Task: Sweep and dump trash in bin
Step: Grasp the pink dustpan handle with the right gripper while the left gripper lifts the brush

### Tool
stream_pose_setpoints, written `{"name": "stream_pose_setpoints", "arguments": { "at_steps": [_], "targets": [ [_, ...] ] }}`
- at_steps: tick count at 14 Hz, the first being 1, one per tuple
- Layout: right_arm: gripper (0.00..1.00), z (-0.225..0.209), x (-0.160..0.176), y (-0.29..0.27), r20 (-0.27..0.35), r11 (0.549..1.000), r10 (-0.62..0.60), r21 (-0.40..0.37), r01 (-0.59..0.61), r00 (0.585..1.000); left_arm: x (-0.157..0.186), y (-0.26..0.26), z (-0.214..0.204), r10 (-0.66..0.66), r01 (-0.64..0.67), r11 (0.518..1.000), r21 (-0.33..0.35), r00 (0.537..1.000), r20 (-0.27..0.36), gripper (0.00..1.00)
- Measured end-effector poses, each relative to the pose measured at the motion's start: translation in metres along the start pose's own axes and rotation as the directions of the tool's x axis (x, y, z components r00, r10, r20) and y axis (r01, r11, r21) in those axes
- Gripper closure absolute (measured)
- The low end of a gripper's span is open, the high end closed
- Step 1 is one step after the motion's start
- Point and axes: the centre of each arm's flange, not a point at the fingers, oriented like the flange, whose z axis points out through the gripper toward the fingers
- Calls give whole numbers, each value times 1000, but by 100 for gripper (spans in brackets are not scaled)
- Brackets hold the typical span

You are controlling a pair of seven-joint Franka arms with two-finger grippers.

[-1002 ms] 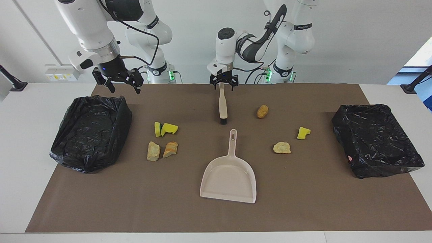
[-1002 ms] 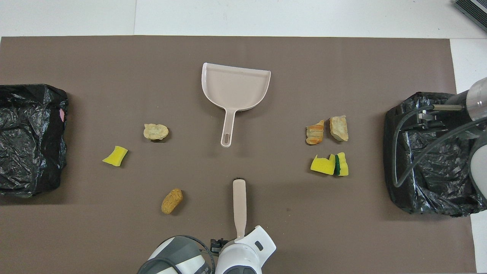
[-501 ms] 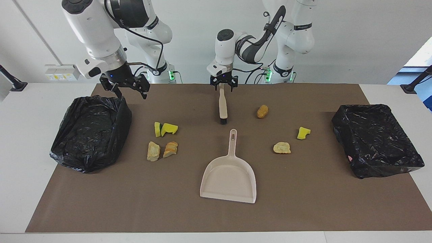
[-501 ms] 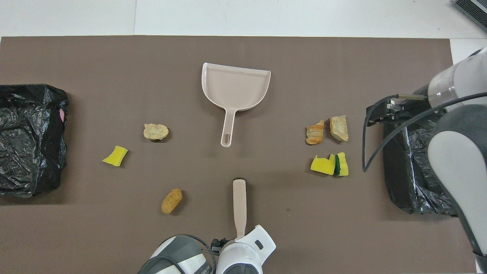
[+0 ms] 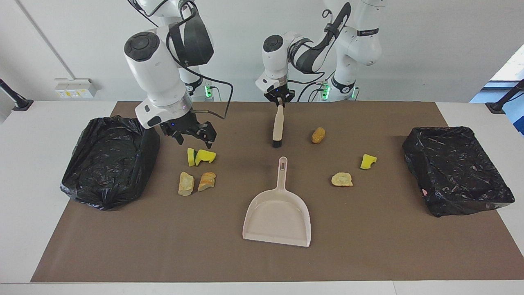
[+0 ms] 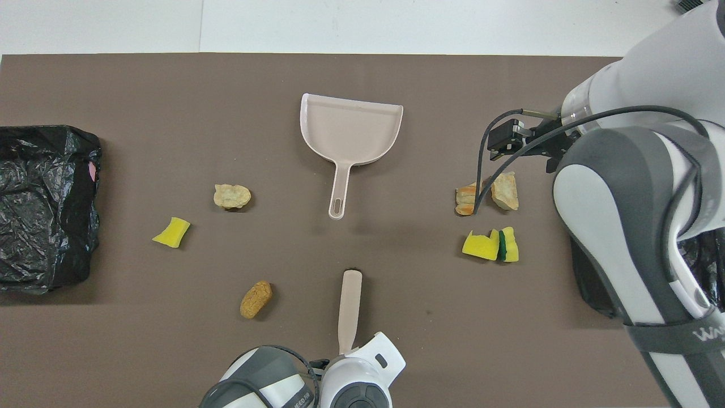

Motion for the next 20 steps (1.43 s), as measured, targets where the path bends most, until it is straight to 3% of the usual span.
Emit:
{"name": "stream_pose_setpoints", "arguments": {
  "at_steps": [5,9,16,20],
  "targets": [
    [0,40,17,-30,17,993,90,81,-91,996,-3,-88,0,133,-133,991,-11,986,96,74],
    [0,75,13,-97,13,990,91,105,-91,996,1,-144,17,172,-166,984,-59,978,115,74],
    [0,179,-19,-209,-22,992,-2,130,5,1000,67,-267,35,161,-158,973,-170,987,5,74],
    [0,190,-34,-226,-12,992,-33,122,34,999,103,-341,32,147,-149,968,-202,989,-26,74]
  ]
}}
